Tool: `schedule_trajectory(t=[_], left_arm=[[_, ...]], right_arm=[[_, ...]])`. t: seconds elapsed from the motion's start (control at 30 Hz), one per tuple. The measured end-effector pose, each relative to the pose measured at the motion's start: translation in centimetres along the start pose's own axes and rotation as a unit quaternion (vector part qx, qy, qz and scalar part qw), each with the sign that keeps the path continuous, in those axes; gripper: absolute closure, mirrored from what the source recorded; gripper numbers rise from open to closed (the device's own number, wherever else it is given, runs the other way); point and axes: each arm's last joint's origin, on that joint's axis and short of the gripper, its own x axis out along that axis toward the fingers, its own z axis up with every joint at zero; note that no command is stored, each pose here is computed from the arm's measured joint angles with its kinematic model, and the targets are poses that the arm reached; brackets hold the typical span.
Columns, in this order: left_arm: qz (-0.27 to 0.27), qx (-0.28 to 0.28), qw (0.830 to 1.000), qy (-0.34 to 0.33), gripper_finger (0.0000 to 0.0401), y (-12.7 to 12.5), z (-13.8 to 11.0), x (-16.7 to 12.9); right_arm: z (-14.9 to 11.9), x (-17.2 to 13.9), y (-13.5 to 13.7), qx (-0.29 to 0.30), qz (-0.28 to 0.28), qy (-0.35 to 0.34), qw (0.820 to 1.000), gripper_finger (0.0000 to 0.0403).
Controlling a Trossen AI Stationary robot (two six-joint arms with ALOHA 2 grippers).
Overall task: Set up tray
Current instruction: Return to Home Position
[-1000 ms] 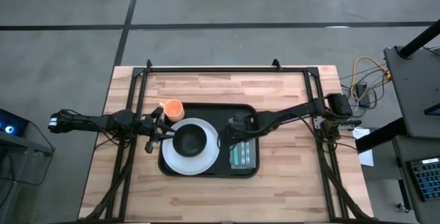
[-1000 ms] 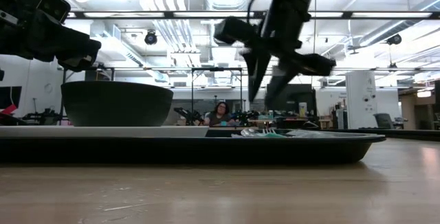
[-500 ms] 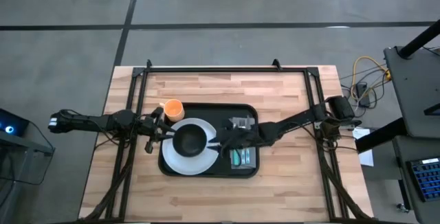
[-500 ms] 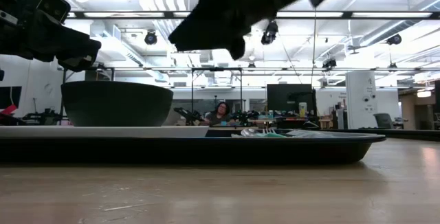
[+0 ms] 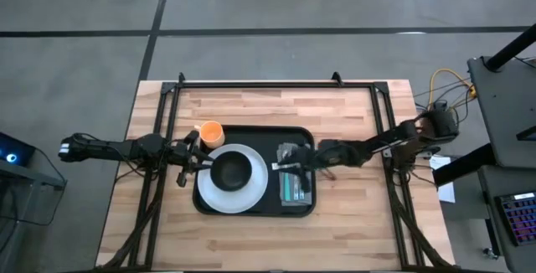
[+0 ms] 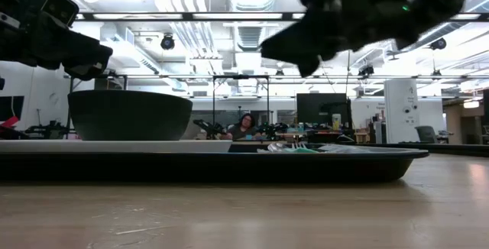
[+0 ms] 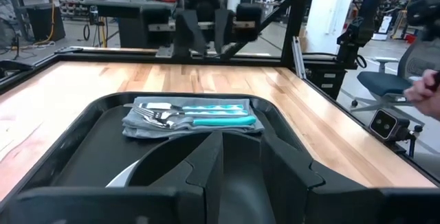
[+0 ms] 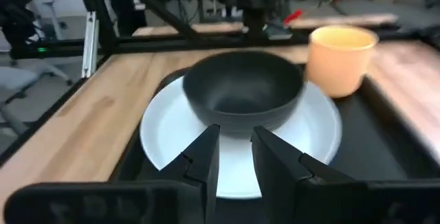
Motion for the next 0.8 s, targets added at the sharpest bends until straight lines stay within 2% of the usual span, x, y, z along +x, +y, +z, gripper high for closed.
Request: schedule_trajectory(t=[0.27, 0.53, 0.8], left_arm=[[0.000, 0.000, 1.000, 0.006, 0.0321, 0.0, -0.1, 0.1], [0.001, -0.002, 1.000, 0.016, 0.0321, 0.0, -0.3, 0.2], [0.002, -0.002, 1.000, 0.025, 0.0321, 0.1, -0.4, 0.3]], right_arm=[[-2.1, -5.0, -1.3, -0.047, -0.015, -0.036, 0.998, 0.0315], [-3.8, -9.5, -1.5, -0.053, -0.017, -0.055, 0.997, 0.0321], [-5.0, -13.5, -1.4, -0.067, -0.014, -0.103, 0.992, 0.0334]])
